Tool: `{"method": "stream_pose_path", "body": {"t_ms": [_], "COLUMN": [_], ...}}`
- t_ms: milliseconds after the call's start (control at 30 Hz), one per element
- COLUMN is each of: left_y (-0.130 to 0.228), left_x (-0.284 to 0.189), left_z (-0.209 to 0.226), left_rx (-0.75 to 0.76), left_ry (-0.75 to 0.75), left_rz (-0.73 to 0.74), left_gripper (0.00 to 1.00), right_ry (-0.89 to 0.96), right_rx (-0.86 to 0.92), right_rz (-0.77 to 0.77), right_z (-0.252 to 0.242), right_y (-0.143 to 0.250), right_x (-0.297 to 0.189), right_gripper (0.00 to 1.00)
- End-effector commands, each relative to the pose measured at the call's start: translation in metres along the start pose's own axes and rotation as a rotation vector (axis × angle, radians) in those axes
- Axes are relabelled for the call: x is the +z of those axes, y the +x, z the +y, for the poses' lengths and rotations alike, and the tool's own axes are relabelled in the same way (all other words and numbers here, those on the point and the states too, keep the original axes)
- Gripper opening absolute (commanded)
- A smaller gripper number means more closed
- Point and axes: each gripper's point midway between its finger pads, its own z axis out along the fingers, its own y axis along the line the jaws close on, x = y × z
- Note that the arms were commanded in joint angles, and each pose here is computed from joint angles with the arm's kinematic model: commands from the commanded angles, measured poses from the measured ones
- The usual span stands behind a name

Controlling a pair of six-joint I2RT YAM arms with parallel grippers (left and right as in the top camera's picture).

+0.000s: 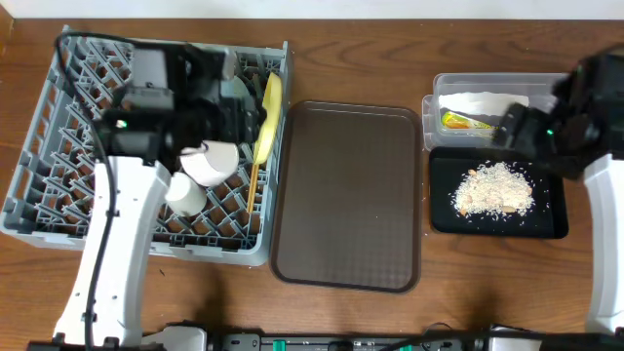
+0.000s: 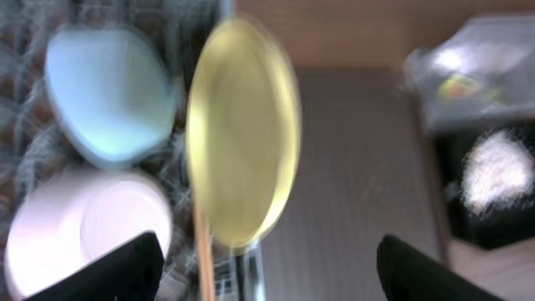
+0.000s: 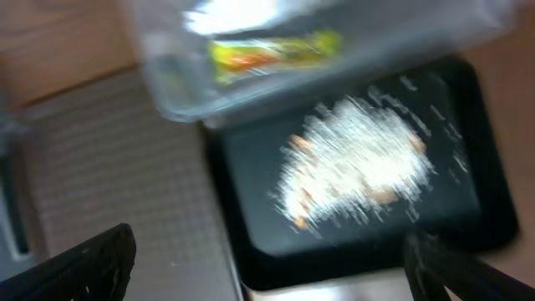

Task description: Sort waste into correct bins and load items into the dishwasher

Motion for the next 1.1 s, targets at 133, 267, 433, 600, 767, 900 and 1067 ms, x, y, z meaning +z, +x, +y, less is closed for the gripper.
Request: {"method": "stream_pose_path", "body": {"t_ms": [133,267,433,600,767,900,1067], "left_y": [0.052,0.076,0.104,0.126,0.138,0.143,0.152], "left_x": [0.003,-0.003,-0.012,-0.019,-0.032,-0.054,-0.079], "left_z": [0.042,0.042,0.04,0.04,0.037,0.022,0.014], "left_rx": [-0.171,-0.189,-0.208,-0.202,-0.171,-0.091,-0.058], "left_ry": [-0.266,-0.28,-0.286,-0.281,-0.253,-0.176,-0.14], "left_rz": [0.211,0.313,0.412,0.377,0.207,-0.011,-0.221], "left_gripper": [0.86,0.86,0.86,0.86,0.86,0.86,0.86], "right_ry": [-0.103,-0.081,-0.06,-0.06,-0.087,-0.11,-0.089], "right_rx": [-0.251,-0.253,-0.247,-0.25,-0.265,-0.281,-0.281], "right_rz": [-0.014,0.071,0.151,0.128,-0.002,-0.191,-0.38], "right_z": [0.051,0.046,0.038,0.031,0.022,0.011,-0.004], "right_y": [0.001,0.017,0.04,0.055,0.075,0.091,0.102], "right_x": [0.01,0.02,0.019,0.013,0.006,-0.012,-0.044], "right_gripper": [0.99,0.99,0.99,0.99,0.99,0.99,0.99]}}
